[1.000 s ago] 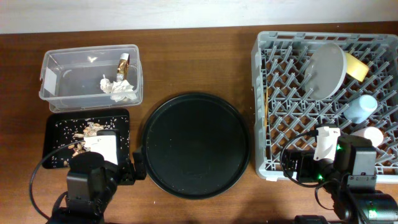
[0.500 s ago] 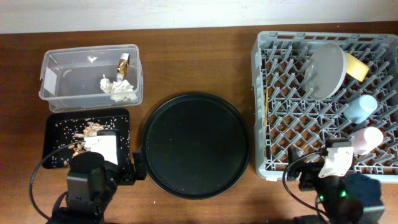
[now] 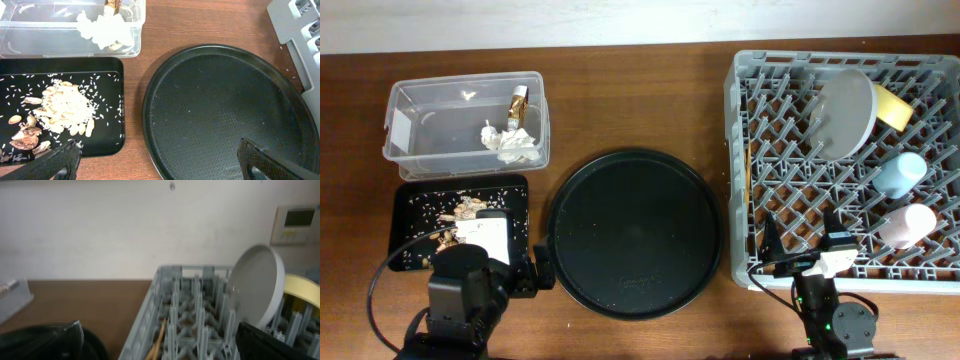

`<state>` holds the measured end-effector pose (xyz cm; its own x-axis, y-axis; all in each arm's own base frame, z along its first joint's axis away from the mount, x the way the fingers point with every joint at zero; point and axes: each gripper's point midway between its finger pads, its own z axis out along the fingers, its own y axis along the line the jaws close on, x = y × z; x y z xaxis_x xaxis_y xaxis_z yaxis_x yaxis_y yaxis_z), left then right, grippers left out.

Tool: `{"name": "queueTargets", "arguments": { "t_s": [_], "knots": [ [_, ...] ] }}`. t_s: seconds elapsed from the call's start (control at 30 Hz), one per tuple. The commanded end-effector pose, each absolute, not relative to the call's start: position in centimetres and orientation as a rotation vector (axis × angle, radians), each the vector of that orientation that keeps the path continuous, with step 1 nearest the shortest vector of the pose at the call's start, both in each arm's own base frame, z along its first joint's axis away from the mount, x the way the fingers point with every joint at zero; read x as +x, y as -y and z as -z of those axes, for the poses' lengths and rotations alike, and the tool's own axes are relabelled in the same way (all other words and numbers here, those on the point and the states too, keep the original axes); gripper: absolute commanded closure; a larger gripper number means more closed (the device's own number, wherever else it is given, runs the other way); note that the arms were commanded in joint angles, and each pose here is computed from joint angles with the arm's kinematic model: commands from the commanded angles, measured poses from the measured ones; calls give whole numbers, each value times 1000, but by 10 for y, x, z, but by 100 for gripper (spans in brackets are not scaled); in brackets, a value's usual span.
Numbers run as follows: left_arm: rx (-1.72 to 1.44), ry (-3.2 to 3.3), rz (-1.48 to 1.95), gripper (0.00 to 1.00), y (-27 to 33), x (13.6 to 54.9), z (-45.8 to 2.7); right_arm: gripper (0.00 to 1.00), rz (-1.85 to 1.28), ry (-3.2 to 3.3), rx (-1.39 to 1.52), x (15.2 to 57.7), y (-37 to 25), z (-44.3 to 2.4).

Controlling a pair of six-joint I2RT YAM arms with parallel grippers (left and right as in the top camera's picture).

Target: Sort waste into correct bins and load items into the dishwasher rack

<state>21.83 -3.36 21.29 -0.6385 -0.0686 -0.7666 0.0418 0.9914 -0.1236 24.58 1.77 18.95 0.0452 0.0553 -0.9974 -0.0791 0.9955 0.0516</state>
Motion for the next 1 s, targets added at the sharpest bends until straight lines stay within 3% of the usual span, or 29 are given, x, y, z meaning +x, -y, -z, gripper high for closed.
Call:
{"name": "queueTargets", "arguments": {
  "t_s": [0.0, 0.73, 0.97],
  "knots": [
    [-3, -2254, 149, 1, 33, 218, -213, 2, -103, -1657, -12, 245, -18, -154],
    [-3, -2256, 148, 1, 32, 215, -212, 2, -101, -1649, -9, 245, -17, -156],
    [-18, -2053, 158, 1, 29, 217, -165, 2, -101, -1649, -9, 245, -17, -156]
  ]
}}
